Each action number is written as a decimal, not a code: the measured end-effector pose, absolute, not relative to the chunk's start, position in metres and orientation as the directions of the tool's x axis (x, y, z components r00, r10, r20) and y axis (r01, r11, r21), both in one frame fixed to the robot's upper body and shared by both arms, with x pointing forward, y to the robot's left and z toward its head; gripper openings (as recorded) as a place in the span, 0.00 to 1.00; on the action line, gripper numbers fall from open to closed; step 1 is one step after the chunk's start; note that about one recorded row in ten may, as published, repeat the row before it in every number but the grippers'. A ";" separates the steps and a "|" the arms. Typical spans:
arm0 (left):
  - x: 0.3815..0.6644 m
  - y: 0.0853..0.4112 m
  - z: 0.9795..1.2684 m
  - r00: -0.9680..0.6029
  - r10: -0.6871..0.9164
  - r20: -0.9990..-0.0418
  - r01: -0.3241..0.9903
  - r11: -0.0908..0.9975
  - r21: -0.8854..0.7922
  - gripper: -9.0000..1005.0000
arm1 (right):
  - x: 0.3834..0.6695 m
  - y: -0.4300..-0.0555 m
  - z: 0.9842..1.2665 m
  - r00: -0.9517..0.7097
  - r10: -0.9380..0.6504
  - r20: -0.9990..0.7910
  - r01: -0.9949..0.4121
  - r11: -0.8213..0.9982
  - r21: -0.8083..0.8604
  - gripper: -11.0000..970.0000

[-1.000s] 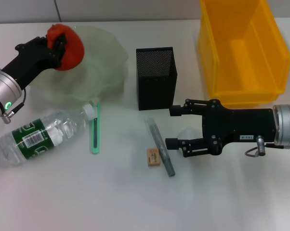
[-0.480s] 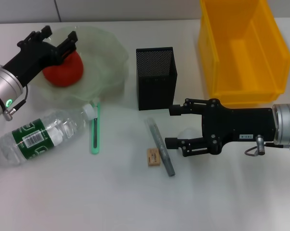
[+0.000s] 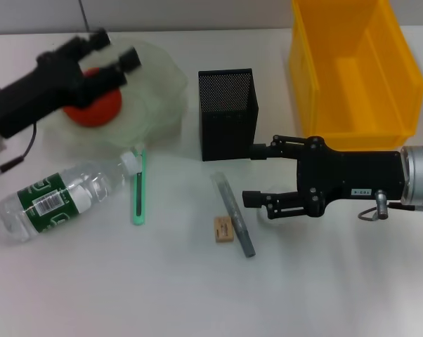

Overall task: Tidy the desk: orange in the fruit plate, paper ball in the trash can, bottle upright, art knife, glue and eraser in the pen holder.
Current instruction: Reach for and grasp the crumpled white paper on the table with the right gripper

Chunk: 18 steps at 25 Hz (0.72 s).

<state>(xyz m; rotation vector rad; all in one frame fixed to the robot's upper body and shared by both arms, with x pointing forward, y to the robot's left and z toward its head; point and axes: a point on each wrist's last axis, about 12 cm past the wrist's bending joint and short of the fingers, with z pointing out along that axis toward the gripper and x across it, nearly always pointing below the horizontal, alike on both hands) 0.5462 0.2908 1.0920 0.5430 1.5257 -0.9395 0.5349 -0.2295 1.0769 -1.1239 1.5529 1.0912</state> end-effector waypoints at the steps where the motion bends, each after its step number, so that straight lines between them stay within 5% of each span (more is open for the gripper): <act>1: 0.543 0.292 1.093 -0.202 -0.165 -0.965 0.801 0.539 -0.260 0.81 | 0.535 -0.230 1.077 -0.182 -0.170 -0.968 -0.969 0.199 0.147 0.78; 6: 0.523 0.296 1.089 -0.283 -0.084 -0.956 0.860 0.419 -0.291 0.81 | 0.541 -0.232 1.084 -0.197 -0.153 -0.968 -0.965 0.207 0.164 0.77; 18: 0.506 0.290 1.069 -0.322 0.073 -0.944 0.895 0.348 -0.279 0.81 | 0.562 -0.237 1.120 -0.268 -0.194 -0.944 -0.956 0.173 0.237 0.76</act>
